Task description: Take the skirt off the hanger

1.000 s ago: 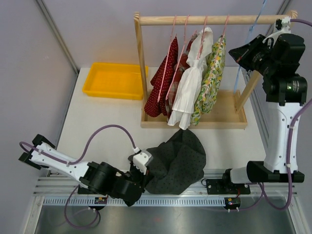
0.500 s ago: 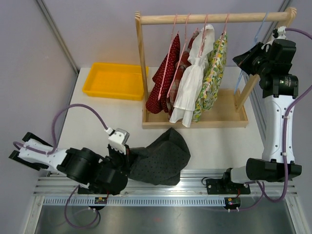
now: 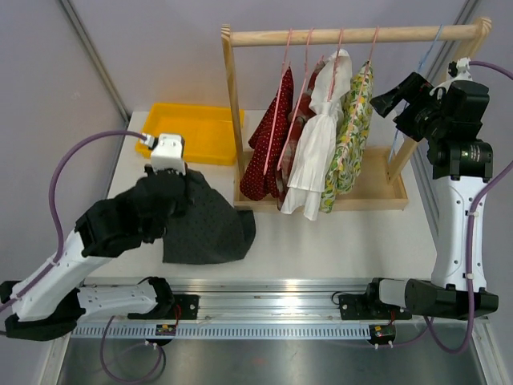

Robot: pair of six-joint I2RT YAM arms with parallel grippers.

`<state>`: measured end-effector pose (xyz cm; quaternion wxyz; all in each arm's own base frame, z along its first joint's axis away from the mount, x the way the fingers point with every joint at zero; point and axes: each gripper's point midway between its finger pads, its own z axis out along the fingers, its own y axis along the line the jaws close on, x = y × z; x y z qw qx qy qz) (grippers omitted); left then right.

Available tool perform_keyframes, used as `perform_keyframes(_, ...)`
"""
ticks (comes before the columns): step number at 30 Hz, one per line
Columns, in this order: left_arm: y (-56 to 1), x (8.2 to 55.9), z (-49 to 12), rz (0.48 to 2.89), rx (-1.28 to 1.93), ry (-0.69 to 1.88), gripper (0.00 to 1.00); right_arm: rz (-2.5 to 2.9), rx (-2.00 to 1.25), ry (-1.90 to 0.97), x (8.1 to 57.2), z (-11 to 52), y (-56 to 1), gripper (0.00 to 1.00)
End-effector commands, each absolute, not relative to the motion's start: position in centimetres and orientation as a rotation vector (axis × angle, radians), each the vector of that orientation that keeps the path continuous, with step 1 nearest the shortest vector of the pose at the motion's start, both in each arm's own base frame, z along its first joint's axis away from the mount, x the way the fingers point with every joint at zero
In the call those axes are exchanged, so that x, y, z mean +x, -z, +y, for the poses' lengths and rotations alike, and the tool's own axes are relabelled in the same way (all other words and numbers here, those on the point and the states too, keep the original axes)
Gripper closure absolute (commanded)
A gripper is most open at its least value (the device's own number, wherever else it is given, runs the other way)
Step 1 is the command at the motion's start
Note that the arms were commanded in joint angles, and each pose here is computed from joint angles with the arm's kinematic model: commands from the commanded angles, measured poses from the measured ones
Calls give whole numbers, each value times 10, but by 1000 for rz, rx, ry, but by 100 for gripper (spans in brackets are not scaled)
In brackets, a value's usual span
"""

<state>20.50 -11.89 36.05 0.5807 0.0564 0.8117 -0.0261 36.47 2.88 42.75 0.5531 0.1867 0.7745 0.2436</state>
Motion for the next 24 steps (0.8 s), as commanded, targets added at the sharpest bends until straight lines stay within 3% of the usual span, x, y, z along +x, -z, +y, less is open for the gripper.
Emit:
perform_keyframes(1, -448, 246, -112, 1692, 76, 95, 100, 1832, 429, -610, 345, 36, -428, 1)
perform_keyframes(6, -499, 327, -67, 1635, -109, -8, 100, 1815, 447, -691, 327, 47, -413, 1)
perform_keyframes(7, -533, 334, -60, 1561, -154, 23, 100, 1805, 448, -700, 324, 48, -413, 0)
perform_keyframes(8, -525, 368, -54, 1590, -184, -17, 100, 1812, 454, -706, 322, 49, -407, 1)
perform_keyframes(13, -556, 451, -55, 1486, -245, 44, 100, 1774, 417, -715, 298, 54, -413, 0)
perform_keyframes(17, -524, 518, -71, 1474, -244, 48, 100, 1754, 402, -781, 287, 65, -407, 1)
perform_keyframes(21, -402, 579, -77, 1693, -305, -48, 100, 1762, 381, -780, 282, 68, -405, 0)
perform_keyframes(22, -381, 584, -77, 1725, -333, -52, 82, 1759, 370, -777, 282, 69, -407, 1)
perform_keyframes(24, -317, 594, -76, 1837, -379, -80, 24, 1756, 356, -786, 279, 72, -409, 1)
